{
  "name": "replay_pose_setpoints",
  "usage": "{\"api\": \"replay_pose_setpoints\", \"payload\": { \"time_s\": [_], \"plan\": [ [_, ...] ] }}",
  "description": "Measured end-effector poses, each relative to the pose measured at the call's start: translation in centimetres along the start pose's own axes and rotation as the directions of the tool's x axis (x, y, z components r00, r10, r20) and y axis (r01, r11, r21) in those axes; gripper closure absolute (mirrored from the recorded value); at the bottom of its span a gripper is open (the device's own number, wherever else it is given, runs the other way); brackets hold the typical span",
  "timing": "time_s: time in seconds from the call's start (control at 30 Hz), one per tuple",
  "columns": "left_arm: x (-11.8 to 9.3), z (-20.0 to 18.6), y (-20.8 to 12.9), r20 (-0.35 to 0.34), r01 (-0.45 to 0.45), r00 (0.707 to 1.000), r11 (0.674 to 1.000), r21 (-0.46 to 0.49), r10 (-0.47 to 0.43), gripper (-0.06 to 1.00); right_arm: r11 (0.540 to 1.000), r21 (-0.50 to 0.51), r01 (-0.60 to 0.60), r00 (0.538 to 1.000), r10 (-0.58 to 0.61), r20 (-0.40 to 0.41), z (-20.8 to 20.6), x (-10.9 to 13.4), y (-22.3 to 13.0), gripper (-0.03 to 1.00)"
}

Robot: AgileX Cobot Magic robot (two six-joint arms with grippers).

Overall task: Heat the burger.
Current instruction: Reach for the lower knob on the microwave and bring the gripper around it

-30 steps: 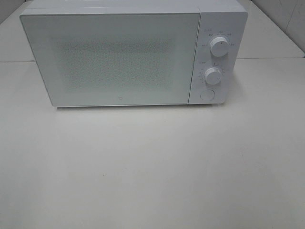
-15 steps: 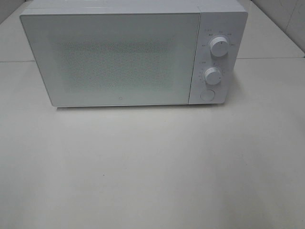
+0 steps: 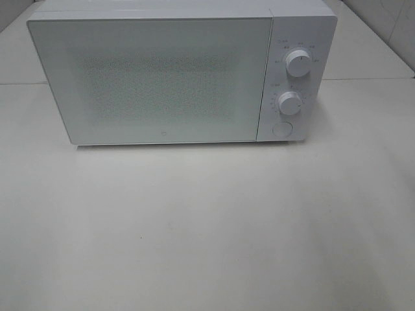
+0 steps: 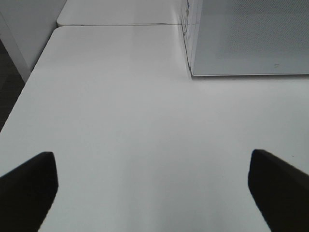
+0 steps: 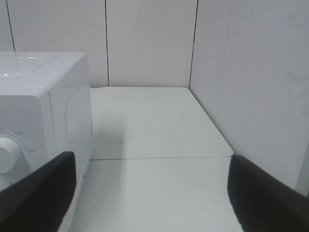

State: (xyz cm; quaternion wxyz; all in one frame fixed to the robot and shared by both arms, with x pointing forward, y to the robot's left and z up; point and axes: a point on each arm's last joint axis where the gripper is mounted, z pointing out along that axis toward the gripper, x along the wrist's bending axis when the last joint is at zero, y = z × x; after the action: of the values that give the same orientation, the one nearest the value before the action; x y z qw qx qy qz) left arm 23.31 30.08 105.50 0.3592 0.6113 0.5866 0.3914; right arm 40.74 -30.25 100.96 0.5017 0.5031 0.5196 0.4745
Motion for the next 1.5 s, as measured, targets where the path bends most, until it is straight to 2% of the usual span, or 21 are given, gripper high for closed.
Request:
{"api": "replay_pose_setpoints", "payload": {
  "time_s": [0.1,0.23,0.27,0.4,0.47,0.63,0.67,0.8,0.87,1.1,1.5],
  "plan": [
    [0.0,0.0,0.0,0.0,0.0,1.0,1.0,0.0,0.0,-0.05,1.0,-0.007,0.004,1.0,-0.004,-0.013,1.0,0.2,-1.4,0.2],
    [0.0,0.0,0.0,0.0,0.0,1.0,1.0,0.0,0.0,-0.05,0.999,-0.022,0.035,0.995,-0.037,-0.089,2.5,0.9,-3.6,0.2],
    [0.0,0.0,0.0,0.0,0.0,1.0,1.0,0.0,0.0,-0.05,0.999,-0.012,0.034,0.992,-0.035,-0.117,3.0,1.3,-4.4,0.2],
    [0.0,0.0,0.0,0.0,0.0,1.0,1.0,0.0,0.0,-0.05,0.999,0.043,0.028,0.989,-0.021,-0.146,3.5,2.4,-5.8,0.2],
    [0.0,0.0,0.0,0.0,0.0,1.0,1.0,0.0,0.0,-0.05,0.992,0.102,0.073,0.982,-0.054,-0.178,3.8,4.0,-7.1,0.2],
    [0.0,0.0,0.0,0.0,0.0,1.0,1.0,0.0,0.0,-0.05,0.982,0.132,0.134,0.973,-0.105,-0.208,4.3,6.3,-8.0,0.2],
    [0.0,0.0,0.0,0.0,0.0,1.0,1.0,0.0,0.0,-0.05,0.982,0.135,0.13,0.971,-0.099,-0.217,4.8,7.4,-8.1,0.2],
    [0.0,0.0,0.0,0.0,0.0,1.0,1.0,0.0,0.0,-0.05,0.985,0.134,0.11,0.97,-0.077,-0.229,5.6,8.8,-8.2,0.2],
    [0.0,0.0,0.0,0.0,0.0,1.0,1.0,0.0,0.0,-0.05,0.987,0.141,0.083,0.966,-0.045,-0.256,6.5,10.2,-8.5,0.2],
    [0.0,0.0,0.0,0.0,0.0,1.0,1.0,0.0,0.0,-0.05,0.984,0.177,-0.004,0.973,0.045,-0.228,8.5,11.6,-9.5,0.2],
    [0.0,0.0,0.0,0.0,0.0,1.0,1.0,0.0,0.0,-0.05,0.986,0.166,-0.021,0.974,0.057,-0.217,11.5,13.2,-10.4,0.2]
  ]
}}
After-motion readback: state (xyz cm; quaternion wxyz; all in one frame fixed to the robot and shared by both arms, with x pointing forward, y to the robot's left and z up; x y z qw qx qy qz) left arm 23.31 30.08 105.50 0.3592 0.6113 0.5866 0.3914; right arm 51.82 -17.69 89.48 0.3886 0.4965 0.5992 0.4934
